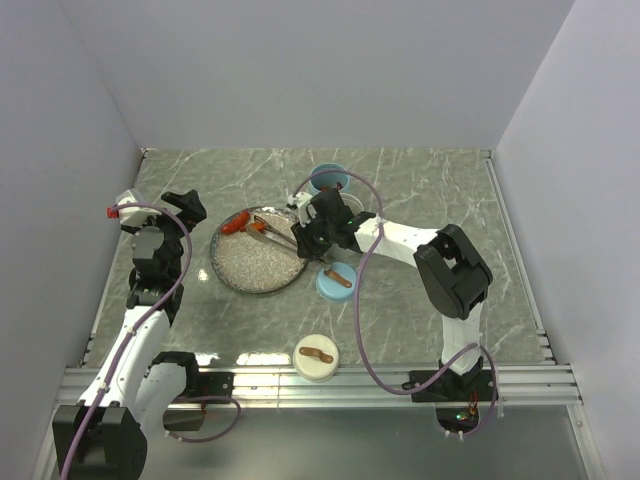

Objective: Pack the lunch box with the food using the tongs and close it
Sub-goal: Pick up the food using the clamp

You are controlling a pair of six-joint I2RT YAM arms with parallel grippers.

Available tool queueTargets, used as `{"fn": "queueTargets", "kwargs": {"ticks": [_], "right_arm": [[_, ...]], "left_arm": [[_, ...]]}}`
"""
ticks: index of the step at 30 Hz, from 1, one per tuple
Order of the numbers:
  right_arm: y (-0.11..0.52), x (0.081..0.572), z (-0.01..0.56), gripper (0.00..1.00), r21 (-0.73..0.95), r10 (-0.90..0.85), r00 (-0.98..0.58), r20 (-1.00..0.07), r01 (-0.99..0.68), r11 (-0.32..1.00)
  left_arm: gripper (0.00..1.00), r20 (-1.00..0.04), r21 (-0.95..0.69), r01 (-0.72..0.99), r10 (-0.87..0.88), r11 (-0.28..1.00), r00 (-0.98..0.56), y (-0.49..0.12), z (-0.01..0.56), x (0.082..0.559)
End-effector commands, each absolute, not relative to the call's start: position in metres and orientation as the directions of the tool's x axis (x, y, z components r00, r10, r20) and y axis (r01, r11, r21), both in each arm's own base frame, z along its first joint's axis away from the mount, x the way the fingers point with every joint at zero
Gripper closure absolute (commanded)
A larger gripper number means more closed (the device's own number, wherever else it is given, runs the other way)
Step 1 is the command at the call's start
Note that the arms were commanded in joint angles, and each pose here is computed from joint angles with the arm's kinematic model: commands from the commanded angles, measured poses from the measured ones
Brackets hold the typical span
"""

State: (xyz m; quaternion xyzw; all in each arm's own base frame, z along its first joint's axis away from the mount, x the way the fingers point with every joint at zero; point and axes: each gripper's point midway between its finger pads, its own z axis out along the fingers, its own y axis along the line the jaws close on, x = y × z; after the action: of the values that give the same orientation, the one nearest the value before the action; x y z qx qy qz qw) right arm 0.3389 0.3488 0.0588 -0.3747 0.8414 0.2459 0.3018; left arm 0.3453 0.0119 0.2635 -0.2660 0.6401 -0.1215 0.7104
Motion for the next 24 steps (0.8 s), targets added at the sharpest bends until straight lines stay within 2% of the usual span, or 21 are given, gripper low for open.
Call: {"fn": "queueTargets", "kwargs": {"ticks": [1, 6, 13, 24], "right_arm": [[0.349, 0.350, 0.086, 0.76, 0.161, -0.447, -0.504, -0.739, -0.777, 0.609], [0.346, 0.347, 0.113, 0.78, 0.165, -0.389, -0.487, -0.782, -0.764, 0.624], [0.337, 0.326, 0.196, 0.78, 0.165, -0.251, -0.401, -0.881, -0.758, 0.630], [0.287, 0.310, 0.255, 0.78, 0.142, -0.098, -0.328, -0.940, -0.635, 0.759]], "left_arm": [[0.01, -0.839, -0.534, -0.125, -0.507, 0.836, 0.195, 0.010, 0.280, 0.344], [0.01, -0.840, -0.533, -0.125, -0.506, 0.837, 0.197, 0.011, 0.280, 0.342], [0.01, -0.840, -0.533, -0.125, -0.506, 0.837, 0.197, 0.011, 0.280, 0.343], [0.01, -0.837, -0.536, -0.114, -0.510, 0.836, 0.200, 0.009, 0.282, 0.341]]}}
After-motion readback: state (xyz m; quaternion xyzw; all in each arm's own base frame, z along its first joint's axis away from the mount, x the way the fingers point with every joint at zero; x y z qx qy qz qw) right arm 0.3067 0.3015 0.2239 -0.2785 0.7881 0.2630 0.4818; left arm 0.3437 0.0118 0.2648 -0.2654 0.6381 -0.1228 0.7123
